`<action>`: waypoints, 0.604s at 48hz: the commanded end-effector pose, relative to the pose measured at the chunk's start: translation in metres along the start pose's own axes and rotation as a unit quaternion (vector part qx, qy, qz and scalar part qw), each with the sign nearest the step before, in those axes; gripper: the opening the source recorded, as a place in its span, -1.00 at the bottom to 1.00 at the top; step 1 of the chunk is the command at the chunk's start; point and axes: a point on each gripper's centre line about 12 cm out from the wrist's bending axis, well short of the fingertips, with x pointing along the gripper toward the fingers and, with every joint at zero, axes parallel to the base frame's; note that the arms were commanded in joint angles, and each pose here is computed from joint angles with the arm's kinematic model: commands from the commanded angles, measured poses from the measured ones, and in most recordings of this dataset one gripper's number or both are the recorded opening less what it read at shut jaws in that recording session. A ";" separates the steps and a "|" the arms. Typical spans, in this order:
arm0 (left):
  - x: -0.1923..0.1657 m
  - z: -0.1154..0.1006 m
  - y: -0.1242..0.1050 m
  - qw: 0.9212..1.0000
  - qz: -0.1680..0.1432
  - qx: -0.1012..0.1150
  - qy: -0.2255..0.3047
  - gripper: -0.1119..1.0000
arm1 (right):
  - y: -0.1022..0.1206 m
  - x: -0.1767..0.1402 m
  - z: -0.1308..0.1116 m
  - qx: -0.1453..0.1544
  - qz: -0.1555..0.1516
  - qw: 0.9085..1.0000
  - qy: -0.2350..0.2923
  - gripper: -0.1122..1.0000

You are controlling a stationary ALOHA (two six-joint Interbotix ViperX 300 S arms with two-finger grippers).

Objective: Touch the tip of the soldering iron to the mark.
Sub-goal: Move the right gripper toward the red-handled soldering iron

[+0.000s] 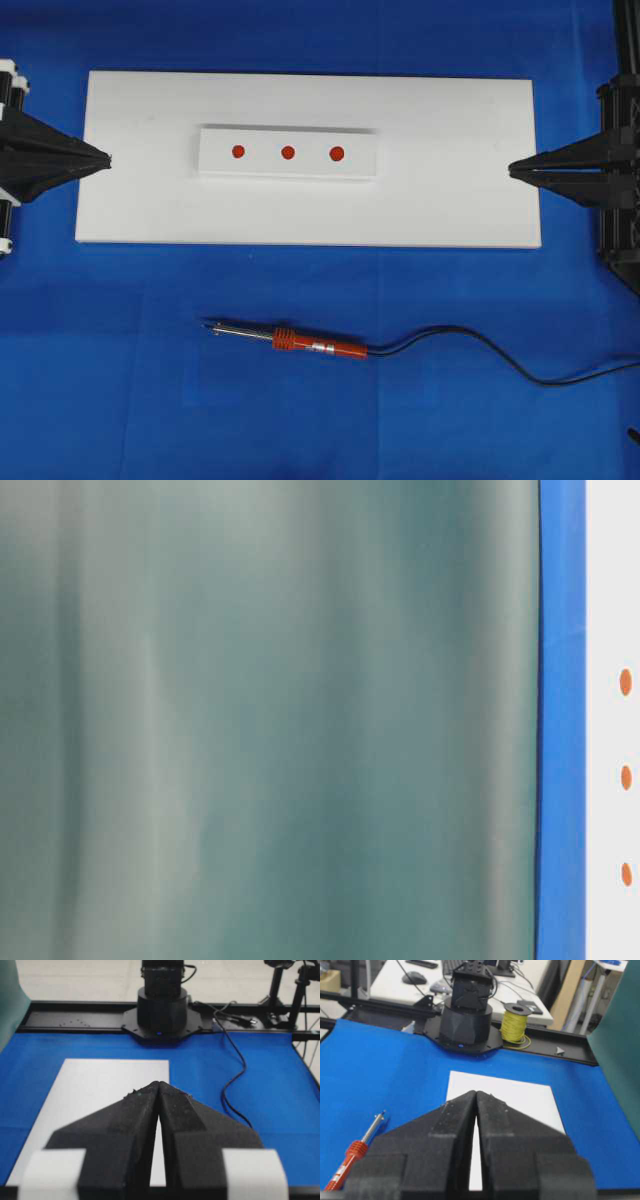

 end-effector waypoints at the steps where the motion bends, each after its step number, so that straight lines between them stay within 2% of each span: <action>1: 0.002 0.007 -0.001 1.000 -0.002 -0.004 -0.012 -0.80 | 0.000 0.003 0.013 0.008 -0.001 1.000 -0.016 -0.80; 7: 0.002 0.006 -0.001 1.000 -0.002 -0.003 -0.010 -0.80 | 0.000 0.005 0.012 0.011 -0.001 1.000 -0.007 -0.91; 21: 0.001 0.003 -0.001 1.000 -0.001 -0.004 -0.006 -0.80 | 0.004 0.008 0.017 0.041 0.010 0.999 -0.007 -0.91; 29: 0.001 0.000 -0.001 1.000 -0.002 -0.003 -0.003 -0.80 | 0.015 0.020 0.015 0.052 0.033 0.998 0.010 -0.86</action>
